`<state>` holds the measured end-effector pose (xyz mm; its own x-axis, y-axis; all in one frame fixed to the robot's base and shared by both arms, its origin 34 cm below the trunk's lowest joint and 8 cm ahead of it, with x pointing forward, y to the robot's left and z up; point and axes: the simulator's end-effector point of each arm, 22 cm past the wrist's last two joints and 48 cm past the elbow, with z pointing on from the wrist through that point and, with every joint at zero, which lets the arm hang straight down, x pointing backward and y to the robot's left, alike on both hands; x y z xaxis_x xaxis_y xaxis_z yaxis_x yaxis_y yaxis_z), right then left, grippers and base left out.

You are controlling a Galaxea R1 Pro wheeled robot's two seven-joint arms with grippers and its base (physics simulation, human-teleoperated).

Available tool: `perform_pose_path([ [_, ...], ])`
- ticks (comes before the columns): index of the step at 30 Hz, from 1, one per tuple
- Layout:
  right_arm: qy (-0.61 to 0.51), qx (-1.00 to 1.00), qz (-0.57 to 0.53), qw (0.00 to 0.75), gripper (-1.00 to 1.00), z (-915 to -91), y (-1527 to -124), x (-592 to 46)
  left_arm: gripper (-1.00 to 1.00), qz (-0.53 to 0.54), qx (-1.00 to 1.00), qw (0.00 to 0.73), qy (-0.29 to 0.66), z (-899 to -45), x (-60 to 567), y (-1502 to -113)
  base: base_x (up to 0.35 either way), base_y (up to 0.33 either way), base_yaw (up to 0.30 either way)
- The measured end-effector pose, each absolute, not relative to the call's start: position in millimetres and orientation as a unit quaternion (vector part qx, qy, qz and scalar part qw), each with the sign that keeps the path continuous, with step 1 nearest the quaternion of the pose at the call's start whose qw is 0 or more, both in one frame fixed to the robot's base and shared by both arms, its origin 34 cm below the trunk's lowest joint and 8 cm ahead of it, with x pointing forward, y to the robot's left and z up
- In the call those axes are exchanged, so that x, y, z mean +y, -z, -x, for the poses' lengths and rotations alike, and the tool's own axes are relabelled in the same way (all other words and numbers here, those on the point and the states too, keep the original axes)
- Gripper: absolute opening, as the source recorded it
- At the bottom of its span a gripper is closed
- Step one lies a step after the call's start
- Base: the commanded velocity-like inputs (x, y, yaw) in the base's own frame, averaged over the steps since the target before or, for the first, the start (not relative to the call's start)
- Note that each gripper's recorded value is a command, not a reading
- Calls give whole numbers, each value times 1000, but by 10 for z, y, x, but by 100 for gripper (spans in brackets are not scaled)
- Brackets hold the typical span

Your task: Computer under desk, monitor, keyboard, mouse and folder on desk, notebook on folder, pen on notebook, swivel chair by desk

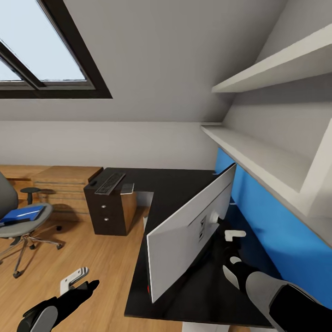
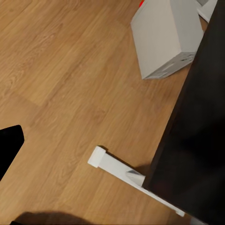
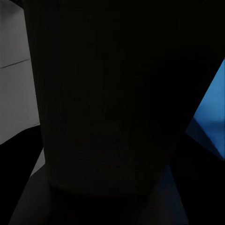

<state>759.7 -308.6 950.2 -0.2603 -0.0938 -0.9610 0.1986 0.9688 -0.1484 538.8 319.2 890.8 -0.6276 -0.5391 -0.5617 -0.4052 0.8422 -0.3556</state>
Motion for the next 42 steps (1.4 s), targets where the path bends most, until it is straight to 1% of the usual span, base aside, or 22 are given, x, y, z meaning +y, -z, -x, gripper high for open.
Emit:
perform_pose_path([
  [11, 122, 785, -36, 607, -100, -7594, -9499, -3123, 100, 275, 893, 345, 95, -5394, 3297, -8926, 5, -83, 0],
  [42, 122, 784, -39, 607, -100, -7589, -9495, -3133, 100, 280, 892, 341, 92, -5378, 3368, -8925, 0, -1, 0],
])
